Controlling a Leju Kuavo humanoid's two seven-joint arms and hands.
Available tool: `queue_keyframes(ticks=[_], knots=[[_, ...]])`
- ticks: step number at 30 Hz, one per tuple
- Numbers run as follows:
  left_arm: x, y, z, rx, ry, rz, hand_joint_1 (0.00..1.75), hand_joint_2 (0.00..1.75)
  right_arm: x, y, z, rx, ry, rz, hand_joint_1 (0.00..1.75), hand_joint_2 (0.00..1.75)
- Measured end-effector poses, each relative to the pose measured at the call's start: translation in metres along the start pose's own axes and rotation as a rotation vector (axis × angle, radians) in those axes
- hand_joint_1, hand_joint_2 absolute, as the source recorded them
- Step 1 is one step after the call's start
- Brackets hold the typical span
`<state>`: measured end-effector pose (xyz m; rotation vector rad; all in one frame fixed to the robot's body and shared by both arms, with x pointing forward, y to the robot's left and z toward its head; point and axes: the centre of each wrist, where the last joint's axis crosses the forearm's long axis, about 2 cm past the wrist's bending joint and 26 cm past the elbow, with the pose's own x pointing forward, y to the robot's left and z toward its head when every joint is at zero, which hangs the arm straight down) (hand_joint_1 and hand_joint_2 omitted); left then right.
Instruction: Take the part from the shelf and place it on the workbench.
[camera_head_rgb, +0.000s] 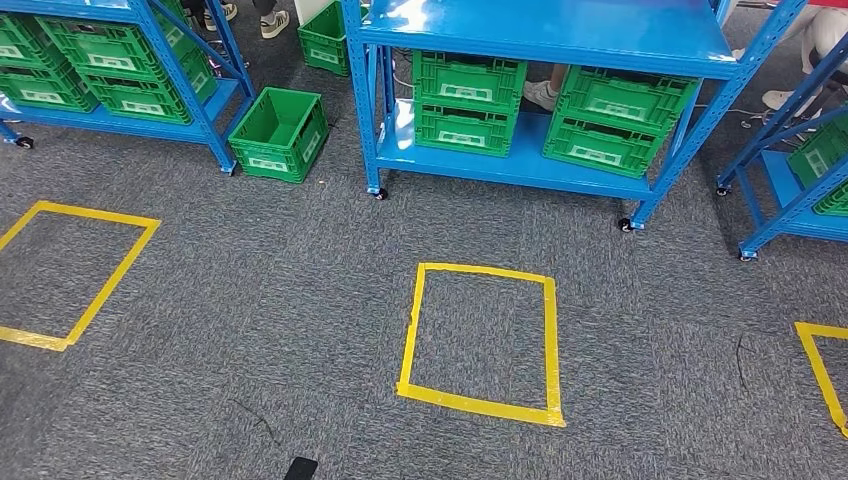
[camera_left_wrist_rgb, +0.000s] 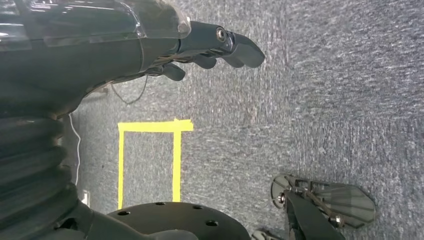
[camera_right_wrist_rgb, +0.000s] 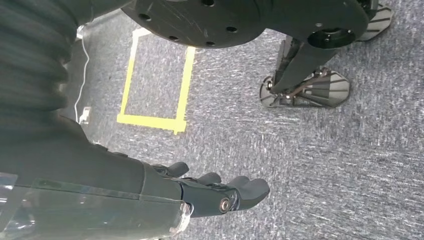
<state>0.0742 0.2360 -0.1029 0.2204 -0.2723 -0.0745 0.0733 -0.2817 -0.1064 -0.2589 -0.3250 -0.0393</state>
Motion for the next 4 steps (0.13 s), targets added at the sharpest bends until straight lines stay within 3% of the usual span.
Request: queue_keyframes(ticks=[4], knots=[[-0.0007, 0.0013, -0.0004, -0.003, 0.018, 0.037, 0.00, 1.75, 0.0017, 0.0039, 0.0009, 0.008, -0.016, 0.033, 0.00, 1.75]])
